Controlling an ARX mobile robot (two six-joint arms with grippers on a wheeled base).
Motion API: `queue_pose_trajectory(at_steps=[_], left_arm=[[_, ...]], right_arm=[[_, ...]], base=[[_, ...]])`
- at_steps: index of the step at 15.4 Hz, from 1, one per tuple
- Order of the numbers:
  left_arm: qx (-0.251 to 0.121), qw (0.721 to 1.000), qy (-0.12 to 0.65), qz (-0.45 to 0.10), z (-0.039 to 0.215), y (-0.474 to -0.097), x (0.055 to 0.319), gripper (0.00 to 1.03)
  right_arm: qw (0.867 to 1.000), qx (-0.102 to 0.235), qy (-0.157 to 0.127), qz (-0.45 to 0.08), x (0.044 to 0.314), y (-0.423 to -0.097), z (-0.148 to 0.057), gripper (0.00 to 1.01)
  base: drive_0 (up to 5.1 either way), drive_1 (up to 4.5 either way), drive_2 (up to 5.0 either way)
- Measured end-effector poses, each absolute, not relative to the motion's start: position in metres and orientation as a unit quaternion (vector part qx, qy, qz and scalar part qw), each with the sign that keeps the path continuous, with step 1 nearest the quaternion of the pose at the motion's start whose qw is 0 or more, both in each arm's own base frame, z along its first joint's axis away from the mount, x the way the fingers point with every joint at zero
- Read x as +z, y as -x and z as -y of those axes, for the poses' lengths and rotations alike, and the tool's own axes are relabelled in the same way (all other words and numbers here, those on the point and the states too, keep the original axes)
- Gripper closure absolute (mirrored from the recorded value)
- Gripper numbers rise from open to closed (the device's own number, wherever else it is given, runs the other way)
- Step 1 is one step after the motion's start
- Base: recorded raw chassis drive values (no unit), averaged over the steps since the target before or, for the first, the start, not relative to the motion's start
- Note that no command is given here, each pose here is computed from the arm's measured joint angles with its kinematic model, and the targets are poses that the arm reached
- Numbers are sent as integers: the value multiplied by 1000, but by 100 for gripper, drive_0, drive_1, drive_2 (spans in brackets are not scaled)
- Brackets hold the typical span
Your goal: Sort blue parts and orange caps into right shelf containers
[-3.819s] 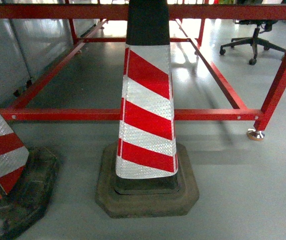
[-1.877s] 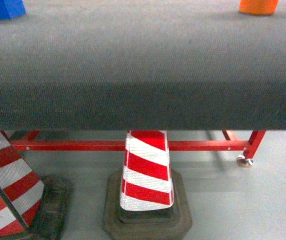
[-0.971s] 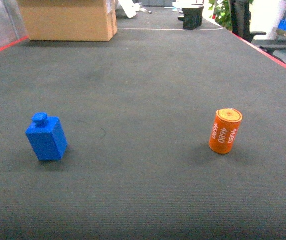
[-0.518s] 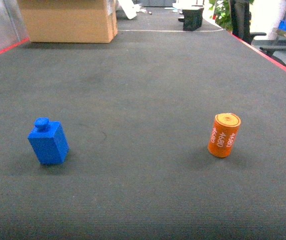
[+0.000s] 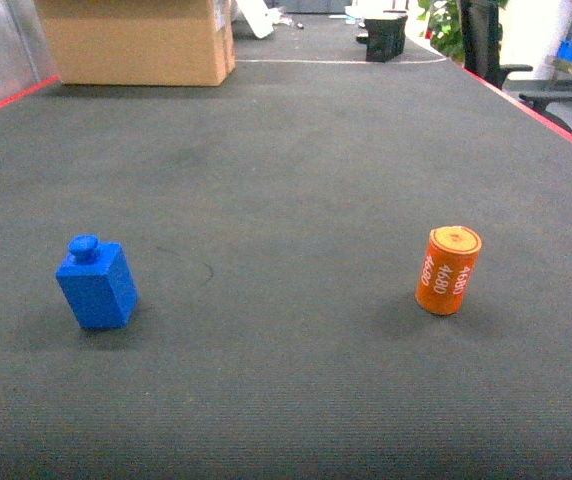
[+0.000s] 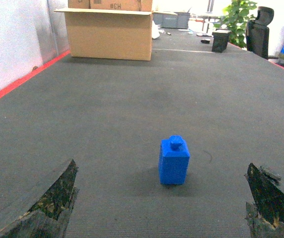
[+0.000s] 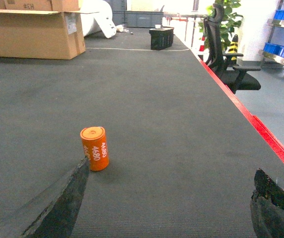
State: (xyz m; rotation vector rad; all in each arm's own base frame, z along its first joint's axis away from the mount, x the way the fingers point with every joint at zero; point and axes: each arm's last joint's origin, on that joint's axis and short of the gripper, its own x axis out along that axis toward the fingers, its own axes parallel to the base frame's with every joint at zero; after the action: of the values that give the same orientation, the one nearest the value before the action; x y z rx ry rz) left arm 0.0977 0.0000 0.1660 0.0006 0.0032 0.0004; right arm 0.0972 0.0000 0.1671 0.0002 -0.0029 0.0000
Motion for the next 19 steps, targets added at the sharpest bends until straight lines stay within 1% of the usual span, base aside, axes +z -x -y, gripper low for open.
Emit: queue_pose_trajectory(at_steps=[19], left_arm=[[0,1000,0,-2,0,-98,166,5]], right_arm=[[1000,0,0,1,167,-97,0,3]], base=[[0,0,0]])
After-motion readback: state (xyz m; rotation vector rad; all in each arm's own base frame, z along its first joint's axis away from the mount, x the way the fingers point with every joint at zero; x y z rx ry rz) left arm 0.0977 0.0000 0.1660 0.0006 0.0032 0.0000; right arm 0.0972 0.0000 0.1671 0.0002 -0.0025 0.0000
